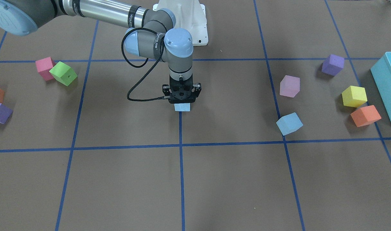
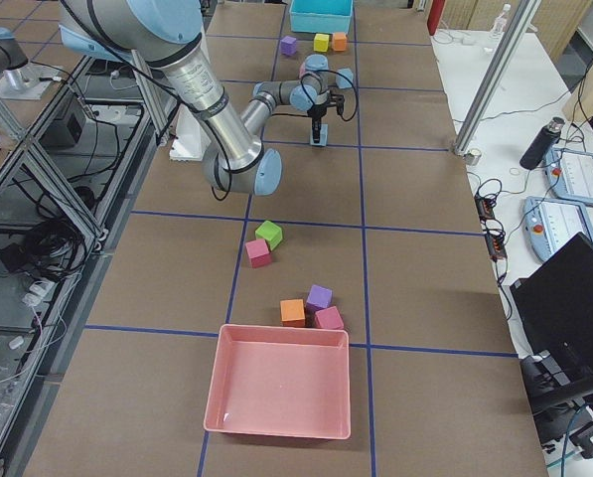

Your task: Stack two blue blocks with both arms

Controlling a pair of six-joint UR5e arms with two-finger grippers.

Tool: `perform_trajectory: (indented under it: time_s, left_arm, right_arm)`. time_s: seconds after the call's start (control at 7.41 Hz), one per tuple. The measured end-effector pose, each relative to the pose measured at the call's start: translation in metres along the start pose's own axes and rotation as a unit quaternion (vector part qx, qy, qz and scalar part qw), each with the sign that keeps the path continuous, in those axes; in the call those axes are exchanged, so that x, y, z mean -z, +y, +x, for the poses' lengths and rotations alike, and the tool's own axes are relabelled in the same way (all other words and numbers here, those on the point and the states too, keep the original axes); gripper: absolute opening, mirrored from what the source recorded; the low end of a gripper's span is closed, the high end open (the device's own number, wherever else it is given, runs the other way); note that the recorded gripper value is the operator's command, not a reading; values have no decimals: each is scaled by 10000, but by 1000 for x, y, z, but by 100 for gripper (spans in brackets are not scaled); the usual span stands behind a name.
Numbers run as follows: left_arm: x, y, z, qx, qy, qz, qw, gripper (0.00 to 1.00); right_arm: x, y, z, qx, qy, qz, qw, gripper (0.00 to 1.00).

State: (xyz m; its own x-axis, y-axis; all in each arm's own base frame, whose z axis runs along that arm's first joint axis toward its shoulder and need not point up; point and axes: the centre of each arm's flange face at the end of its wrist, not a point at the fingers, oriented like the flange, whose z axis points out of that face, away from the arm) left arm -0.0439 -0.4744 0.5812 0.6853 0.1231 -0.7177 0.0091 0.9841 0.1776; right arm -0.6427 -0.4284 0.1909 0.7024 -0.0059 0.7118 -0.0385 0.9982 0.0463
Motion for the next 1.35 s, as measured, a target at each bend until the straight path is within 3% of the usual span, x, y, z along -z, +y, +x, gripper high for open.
perform_trajectory:
  time_s: [0.13, 0.4, 0.54, 0.94, 1.35]
  left_arm:
    - [0, 0, 0, 4, 0, -3, 10000, 98]
    - [0, 0, 0, 10, 0, -3, 10000, 98]
    - [0, 0, 0, 8, 0, -4, 10000, 98]
    - [0, 0, 0, 0, 1, -1, 10000, 98]
    - [14, -13, 17, -231, 40, 249, 9994, 98]
  right_arm:
    - [-2, 0, 1, 16, 20, -2, 10000, 40]
    - [-6, 0, 4, 51, 53, -13, 10000, 88]
    - [-7, 0, 5, 52, 54, -12, 10000, 99]
    - [7, -6, 3, 43, -75, 27, 10000, 100]
    - [89, -71, 39, -344, -305, 102, 9989, 100]
